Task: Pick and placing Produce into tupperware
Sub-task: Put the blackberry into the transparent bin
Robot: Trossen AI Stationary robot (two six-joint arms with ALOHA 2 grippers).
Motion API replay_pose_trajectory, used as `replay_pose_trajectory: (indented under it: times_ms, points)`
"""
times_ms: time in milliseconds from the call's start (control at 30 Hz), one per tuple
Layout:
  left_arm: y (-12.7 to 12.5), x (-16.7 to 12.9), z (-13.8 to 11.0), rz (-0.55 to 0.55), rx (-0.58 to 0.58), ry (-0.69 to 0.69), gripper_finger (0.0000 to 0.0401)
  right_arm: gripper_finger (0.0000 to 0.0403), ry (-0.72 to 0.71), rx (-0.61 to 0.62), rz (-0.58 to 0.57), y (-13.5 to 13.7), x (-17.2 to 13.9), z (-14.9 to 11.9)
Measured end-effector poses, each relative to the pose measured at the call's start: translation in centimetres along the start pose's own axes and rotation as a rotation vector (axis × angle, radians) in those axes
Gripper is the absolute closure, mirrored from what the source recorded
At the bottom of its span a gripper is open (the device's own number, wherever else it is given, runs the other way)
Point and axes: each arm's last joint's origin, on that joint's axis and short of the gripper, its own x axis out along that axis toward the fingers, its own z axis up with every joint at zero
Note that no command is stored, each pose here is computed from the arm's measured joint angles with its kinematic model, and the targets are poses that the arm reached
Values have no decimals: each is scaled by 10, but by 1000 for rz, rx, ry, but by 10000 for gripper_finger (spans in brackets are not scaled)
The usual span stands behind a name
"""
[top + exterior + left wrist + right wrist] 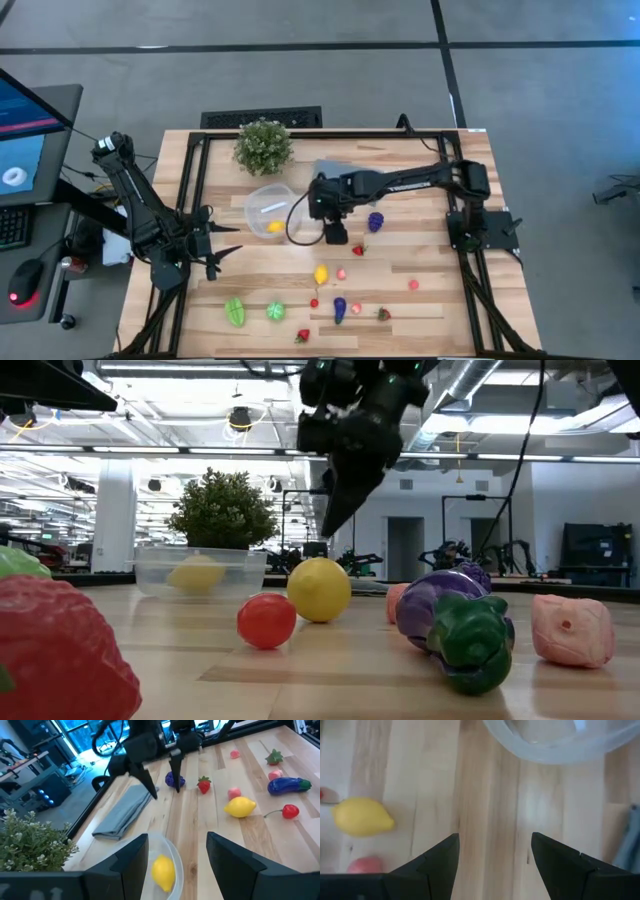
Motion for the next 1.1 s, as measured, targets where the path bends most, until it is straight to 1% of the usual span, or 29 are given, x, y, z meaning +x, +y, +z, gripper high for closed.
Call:
replay_pose_trajectory:
  times_ms: [267, 367, 467, 600, 733, 833, 900, 1000, 1100]
  points:
    - [1, 0, -1, 2, 13, 5, 209, 131, 94, 61, -91, 25, -21, -10]
    - [1, 0, -2, 5, 28, 10, 209, 131, 126, 100, -127, 37, -22, -23]
    - [2, 0, -4, 12, 53, 19, 209, 132, 116, 144, -166, 51, -26, -39]
    - [4, 0, -6, 33, 92, 26, 209, 132, 32, 191, -244, 70, -31, -64]
    - [5, 0, -7, 44, 112, 24, 209, 132, -152, 256, -319, 85, -43, -89]
    - [5, 0, -7, 44, 115, 24, 209, 132, -265, 322, -371, 89, -48, -111]
    - [5, 0, -7, 43, 108, 24, 209, 132, -309, 382, -406, 90, -49, -127]
    - [5, 0, -7, 40, 95, 26, 209, 132, -336, 505, -478, 89, -45, -152]
    - [5, 0, -7, 40, 94, 25, 209, 132, -379, 626, -540, 87, -42, -170]
